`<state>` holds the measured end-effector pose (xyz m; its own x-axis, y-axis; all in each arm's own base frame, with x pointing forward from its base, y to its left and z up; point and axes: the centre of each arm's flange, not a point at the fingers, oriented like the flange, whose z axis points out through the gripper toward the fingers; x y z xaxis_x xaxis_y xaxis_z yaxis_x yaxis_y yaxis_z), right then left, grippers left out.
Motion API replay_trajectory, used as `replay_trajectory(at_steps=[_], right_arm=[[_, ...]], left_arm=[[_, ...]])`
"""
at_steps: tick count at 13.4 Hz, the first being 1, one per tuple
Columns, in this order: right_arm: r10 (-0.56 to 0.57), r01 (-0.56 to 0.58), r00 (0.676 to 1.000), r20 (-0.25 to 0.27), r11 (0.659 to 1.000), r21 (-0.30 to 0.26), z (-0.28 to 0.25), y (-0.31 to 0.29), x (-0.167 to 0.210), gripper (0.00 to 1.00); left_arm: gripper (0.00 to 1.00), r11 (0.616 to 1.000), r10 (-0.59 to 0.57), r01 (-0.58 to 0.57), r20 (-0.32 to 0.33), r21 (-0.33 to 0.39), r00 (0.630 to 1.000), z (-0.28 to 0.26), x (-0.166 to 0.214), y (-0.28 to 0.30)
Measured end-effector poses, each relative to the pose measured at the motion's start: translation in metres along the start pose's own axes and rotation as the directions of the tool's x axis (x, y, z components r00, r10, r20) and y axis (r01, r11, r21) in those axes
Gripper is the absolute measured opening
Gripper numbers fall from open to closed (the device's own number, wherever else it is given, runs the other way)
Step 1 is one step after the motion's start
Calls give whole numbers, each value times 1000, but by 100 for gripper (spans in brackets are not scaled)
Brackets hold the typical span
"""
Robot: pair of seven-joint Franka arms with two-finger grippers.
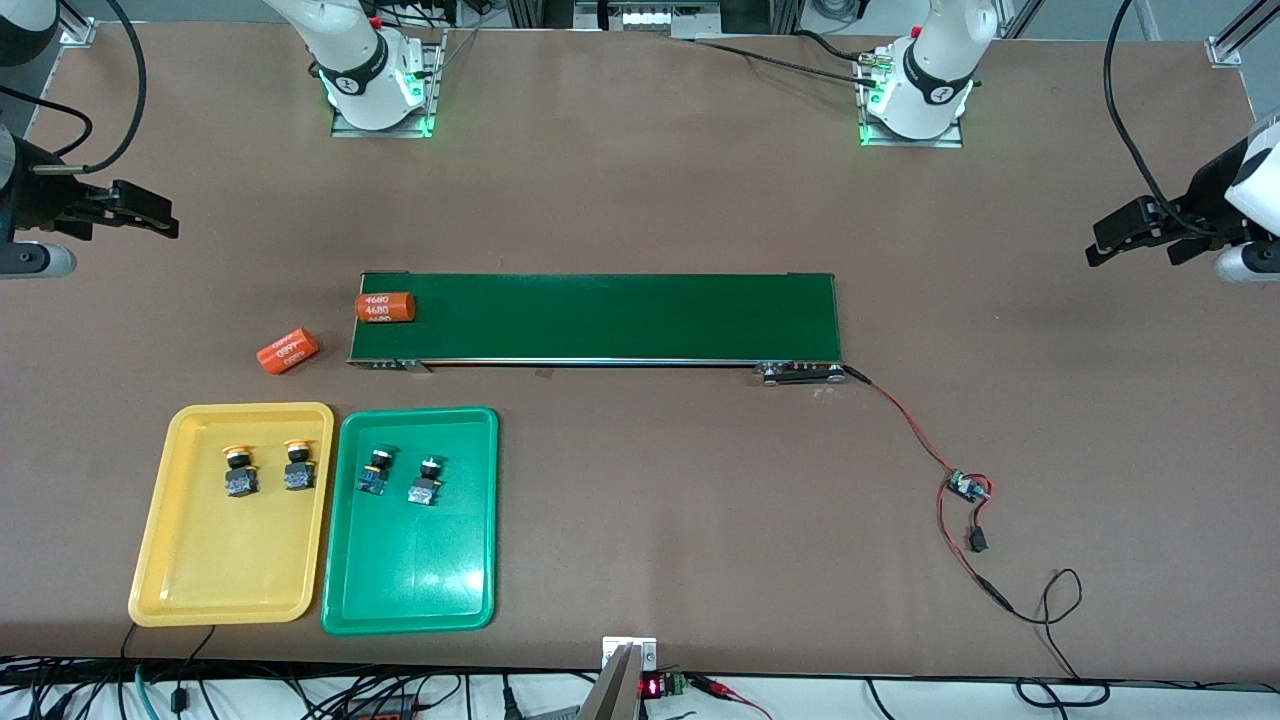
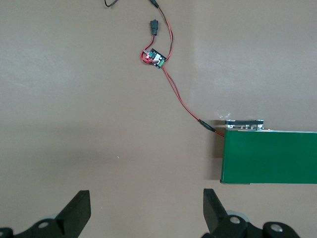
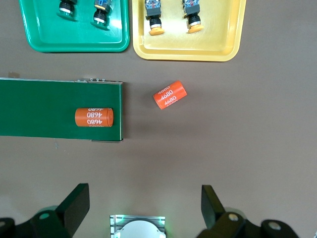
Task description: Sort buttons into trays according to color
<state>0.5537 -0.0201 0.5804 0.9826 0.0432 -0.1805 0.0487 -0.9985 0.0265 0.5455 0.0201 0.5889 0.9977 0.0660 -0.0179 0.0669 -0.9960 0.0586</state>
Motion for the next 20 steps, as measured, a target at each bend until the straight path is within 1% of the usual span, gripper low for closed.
replay_trajectory(at_steps=[20], right_arm=[[3, -3, 1000, 0, 1000, 1, 0, 2, 0, 100]], left_arm=[[100, 1000, -6, 6, 4, 0, 1000, 0, -1, -4]])
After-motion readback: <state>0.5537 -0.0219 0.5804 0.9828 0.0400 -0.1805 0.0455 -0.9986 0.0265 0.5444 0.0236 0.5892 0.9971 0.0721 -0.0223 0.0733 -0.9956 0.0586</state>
